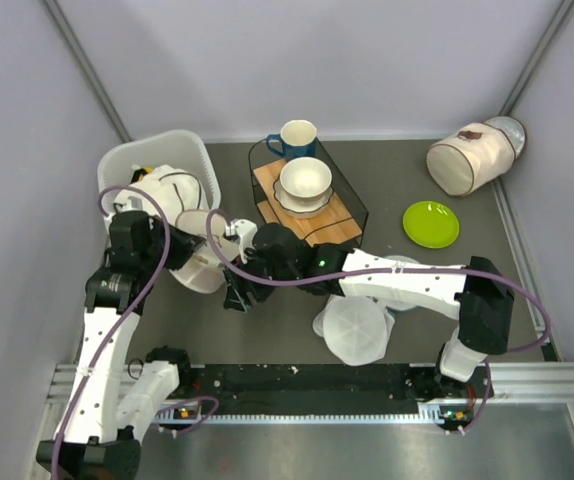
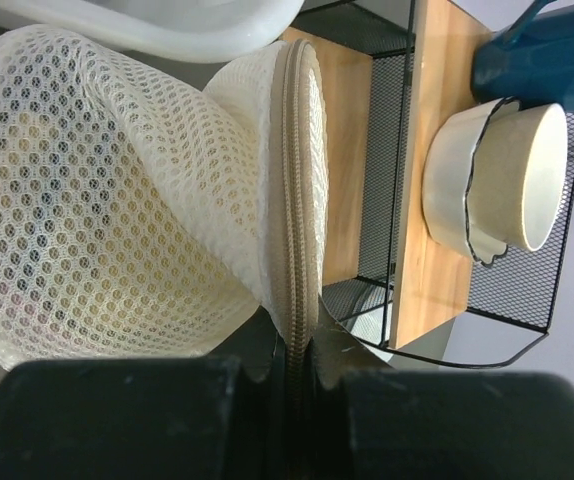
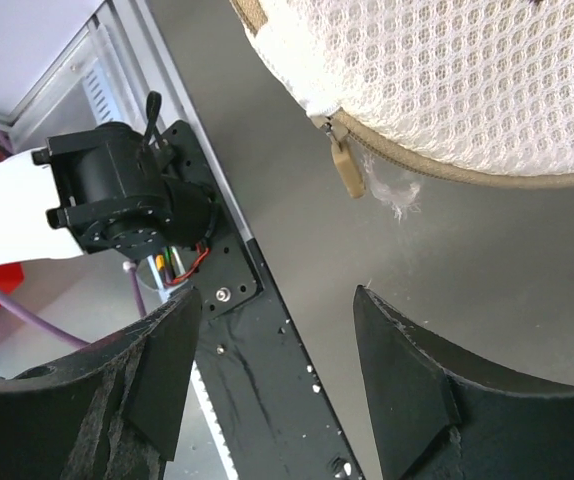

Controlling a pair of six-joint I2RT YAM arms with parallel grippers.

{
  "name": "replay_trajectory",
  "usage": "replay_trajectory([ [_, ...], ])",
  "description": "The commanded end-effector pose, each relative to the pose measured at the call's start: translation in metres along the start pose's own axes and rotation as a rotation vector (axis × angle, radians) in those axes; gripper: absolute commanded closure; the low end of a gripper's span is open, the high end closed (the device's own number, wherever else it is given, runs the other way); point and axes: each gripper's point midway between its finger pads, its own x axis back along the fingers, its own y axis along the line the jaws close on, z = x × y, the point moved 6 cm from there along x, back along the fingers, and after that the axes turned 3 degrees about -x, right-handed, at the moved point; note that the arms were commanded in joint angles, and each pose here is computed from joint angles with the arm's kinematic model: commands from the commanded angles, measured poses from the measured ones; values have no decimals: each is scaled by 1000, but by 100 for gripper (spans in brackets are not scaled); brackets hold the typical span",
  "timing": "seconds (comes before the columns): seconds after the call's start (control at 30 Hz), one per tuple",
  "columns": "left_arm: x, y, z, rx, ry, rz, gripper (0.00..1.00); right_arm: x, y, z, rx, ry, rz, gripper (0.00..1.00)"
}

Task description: Unzip the laundry bag and remove the bra

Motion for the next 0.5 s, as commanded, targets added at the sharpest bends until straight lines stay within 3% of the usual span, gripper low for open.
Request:
replay_trajectory([
  [0.0,9,-21,-12,-44,-22,60,100,3,10,-25,93,-114,-2,37],
  [0.23,8,-29,-10,-55,125,9,100,6,13,-33,122,-168,-13,37],
  [0.47,15,-37,-9,-32,198,-13,100,11,17,-40,126,-208,-35,36],
])
